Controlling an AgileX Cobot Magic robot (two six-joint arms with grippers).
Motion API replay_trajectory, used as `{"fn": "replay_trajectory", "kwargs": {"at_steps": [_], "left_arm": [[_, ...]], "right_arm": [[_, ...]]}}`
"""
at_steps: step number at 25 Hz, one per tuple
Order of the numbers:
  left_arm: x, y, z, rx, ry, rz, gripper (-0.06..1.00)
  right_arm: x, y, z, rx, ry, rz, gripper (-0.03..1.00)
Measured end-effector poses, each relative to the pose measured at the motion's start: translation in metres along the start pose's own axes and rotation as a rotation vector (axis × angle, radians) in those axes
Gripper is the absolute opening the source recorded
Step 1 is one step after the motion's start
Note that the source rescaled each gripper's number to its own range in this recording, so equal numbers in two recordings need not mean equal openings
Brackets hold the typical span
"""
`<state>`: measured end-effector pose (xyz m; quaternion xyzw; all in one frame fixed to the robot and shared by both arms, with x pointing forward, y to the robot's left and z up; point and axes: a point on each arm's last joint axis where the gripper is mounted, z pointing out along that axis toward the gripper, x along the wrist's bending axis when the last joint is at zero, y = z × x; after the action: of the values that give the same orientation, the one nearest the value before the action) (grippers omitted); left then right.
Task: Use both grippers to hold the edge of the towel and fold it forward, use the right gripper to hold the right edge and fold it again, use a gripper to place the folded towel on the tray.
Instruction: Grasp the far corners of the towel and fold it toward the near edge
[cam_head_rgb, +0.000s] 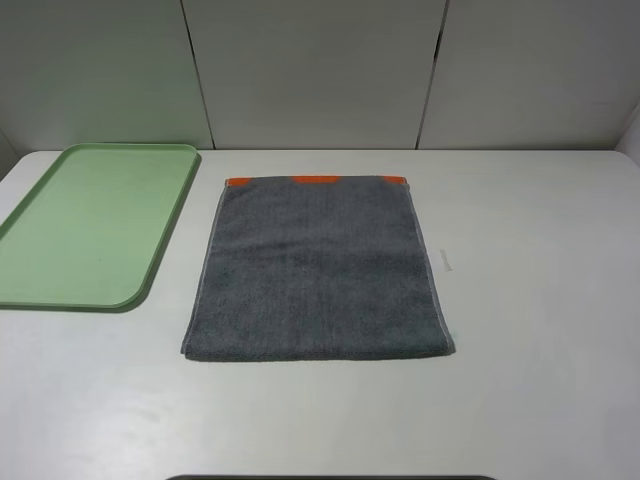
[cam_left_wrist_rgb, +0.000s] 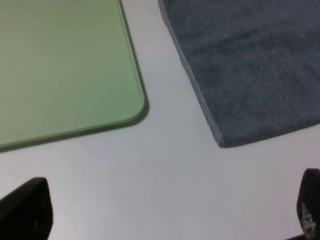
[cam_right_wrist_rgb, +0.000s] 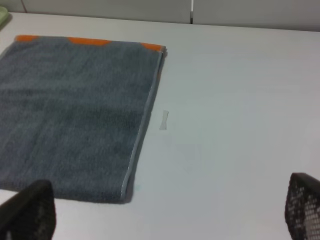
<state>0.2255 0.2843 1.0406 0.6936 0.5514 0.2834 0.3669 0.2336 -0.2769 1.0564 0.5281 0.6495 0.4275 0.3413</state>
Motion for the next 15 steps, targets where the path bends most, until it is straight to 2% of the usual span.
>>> {"fn": "replay_trajectory", "kwargs": {"at_steps": [15], "left_arm": [[0.0,-0.0001,-0.0001,0.0,-0.004,0.003,0.99]], "right_arm": [[0.0,0.0,0.0,0.0,0.0,0.0,1.0]]}}
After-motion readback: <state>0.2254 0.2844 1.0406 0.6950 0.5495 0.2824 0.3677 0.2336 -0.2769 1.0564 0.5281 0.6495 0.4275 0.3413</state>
